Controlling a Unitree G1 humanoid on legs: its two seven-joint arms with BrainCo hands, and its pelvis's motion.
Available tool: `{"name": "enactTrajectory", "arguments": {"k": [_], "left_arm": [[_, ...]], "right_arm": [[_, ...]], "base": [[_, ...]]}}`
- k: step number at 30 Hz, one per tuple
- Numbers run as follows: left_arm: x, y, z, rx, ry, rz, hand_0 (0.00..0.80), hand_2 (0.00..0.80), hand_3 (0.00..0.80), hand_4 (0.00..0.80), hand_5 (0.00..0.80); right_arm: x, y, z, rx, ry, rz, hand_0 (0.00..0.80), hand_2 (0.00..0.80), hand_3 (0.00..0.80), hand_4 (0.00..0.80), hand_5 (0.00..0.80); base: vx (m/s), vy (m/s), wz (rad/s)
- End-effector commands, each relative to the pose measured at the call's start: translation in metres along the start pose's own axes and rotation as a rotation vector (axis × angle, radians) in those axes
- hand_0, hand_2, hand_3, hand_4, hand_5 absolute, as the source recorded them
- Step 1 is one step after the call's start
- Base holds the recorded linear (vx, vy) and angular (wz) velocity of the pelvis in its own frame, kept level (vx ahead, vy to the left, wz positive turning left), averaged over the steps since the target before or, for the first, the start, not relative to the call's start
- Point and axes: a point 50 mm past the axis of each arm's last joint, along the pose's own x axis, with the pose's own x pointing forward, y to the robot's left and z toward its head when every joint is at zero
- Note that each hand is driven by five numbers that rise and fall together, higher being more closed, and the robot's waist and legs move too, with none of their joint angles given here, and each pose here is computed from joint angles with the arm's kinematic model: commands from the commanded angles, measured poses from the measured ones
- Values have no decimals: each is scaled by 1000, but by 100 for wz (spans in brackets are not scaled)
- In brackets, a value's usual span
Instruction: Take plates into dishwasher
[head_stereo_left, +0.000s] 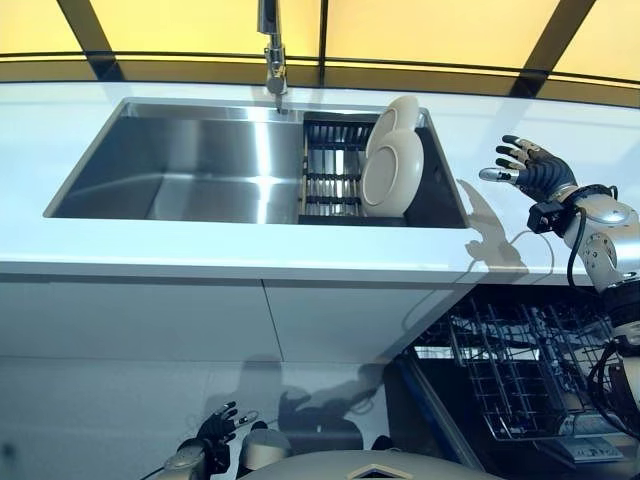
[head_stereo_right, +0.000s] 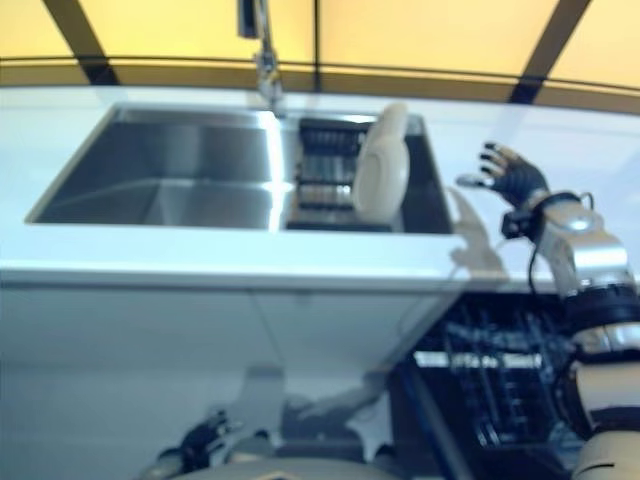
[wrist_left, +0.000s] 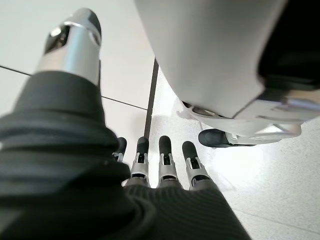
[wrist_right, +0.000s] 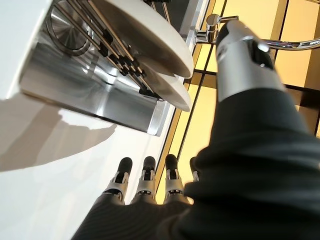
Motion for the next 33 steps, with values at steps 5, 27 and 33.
{"name": "enactTrajectory", "arguments": {"k": [5, 27, 33], "left_arm": [[3, -3, 12, 97, -35, -46, 0, 0, 0, 0, 0], [0, -8, 1, 110, -18, -58, 0, 0, 0, 0, 0], [0, -8, 1, 113, -18, -63, 0, 0, 0, 0, 0]], "right_arm": [[10, -1, 54, -47, -112, -32, 0, 0, 0, 0, 0], [23, 21, 36, 20, 1, 49, 0, 0, 0, 0, 0], [26, 30, 27, 57, 37, 93, 0, 0, 0, 0, 0]], "base": [[44, 32, 10], [12, 8, 2], [0, 2, 1]]}}
